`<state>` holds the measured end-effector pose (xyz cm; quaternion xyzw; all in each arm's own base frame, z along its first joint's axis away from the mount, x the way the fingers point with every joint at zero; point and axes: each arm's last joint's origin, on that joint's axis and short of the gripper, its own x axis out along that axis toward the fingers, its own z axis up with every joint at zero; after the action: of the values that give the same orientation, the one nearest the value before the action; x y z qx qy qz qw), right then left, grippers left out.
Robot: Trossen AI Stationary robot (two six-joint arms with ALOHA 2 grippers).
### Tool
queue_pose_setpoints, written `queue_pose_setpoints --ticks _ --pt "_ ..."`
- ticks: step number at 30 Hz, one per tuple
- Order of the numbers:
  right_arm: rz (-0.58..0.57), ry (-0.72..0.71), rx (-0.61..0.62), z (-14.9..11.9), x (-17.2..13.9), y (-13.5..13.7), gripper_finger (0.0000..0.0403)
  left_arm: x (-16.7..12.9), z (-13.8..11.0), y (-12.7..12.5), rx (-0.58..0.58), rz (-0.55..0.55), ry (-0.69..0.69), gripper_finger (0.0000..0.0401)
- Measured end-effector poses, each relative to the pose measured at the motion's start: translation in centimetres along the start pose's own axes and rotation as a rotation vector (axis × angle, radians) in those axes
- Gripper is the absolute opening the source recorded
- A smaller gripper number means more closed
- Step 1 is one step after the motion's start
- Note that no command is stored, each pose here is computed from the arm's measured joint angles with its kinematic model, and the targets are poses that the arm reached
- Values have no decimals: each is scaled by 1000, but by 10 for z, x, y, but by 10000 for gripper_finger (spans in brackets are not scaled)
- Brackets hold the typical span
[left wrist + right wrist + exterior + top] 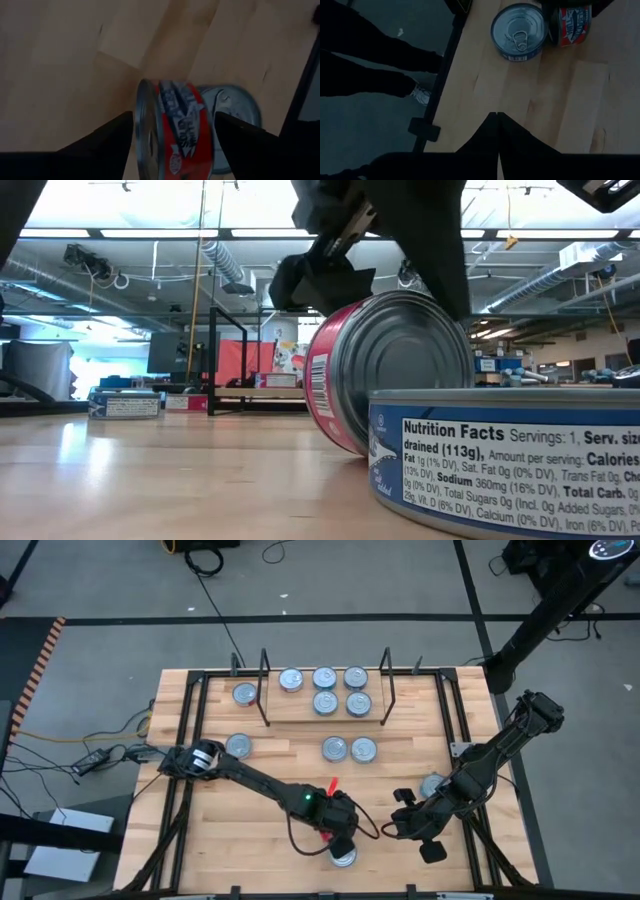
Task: Stack canned seafood by type on shelf
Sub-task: Put the red tuna can on the shelf
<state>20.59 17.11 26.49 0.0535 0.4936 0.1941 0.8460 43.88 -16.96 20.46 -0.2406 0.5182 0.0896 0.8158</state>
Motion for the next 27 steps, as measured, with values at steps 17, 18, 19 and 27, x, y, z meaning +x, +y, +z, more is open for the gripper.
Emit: queue_pose_setpoints --ticks 17,18,19,27 --pt "0 0 6 0 0 0 9 0 -1 -1 71 -26 24 144" --pt "0 1 6 0 0 0 9 0 -1 -1 77 -27 25 144" --pt "0 0 6 0 0 0 9 0 -1 -1 77 -26 25 144" --pt "0 3 6 0 0 0 9 -14 -2 2 96 84 76 144"
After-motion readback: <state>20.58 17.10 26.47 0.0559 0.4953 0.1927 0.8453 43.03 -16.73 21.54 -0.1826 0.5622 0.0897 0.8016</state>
